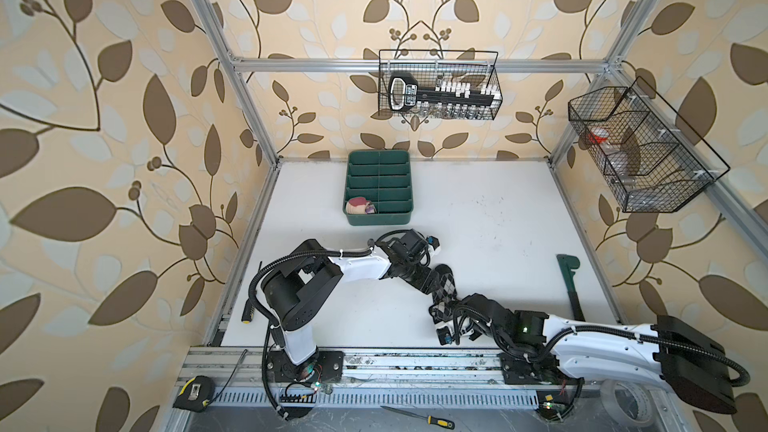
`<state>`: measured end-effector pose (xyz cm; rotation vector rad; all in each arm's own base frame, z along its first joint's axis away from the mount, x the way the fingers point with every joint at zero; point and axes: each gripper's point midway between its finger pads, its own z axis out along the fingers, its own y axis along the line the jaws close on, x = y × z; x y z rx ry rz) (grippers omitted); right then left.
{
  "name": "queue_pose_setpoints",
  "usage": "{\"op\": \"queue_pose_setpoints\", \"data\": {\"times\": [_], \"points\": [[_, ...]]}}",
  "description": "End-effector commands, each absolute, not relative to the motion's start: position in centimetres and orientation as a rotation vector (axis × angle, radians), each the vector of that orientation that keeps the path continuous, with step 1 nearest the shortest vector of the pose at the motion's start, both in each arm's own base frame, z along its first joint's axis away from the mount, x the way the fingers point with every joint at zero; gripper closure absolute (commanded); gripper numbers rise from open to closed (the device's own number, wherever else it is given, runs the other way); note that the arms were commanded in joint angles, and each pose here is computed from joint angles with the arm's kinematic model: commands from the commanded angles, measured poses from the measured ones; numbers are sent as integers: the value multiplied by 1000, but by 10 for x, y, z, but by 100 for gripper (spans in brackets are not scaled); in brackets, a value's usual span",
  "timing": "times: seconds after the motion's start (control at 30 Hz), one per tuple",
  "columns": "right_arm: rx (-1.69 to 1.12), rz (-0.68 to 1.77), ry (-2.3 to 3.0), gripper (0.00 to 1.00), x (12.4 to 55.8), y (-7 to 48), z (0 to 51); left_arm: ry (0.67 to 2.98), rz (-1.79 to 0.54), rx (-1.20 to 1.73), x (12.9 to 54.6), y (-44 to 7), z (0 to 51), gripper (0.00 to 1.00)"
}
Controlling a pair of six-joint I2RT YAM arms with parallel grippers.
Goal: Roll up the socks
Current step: 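Grasp the argyle roll with both grippers and roll it toward the toe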
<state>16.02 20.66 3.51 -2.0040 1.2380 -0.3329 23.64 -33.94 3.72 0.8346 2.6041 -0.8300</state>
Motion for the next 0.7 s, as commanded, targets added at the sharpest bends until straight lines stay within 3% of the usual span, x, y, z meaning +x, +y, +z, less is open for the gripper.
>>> {"op": "queue_pose_setpoints", "data": {"times": [0.0,0.33,0.43,0.5,0.67], "points": [[-2047,-331,1218,100,155,204,28,2589,-802,752,251,-346,38,38],[-2027,-356,1212,100,159,205,31,2582,-868,690,255,-365,35,66],[-1999,-360,1232,100,162,205,33,2579,-871,698,252,-368,35,83],[-1976,-353,1255,100,165,205,34,2582,-859,696,250,-365,34,100],[-1979,-341,1283,100,164,203,32,2570,-783,677,247,-346,34,100]]}}
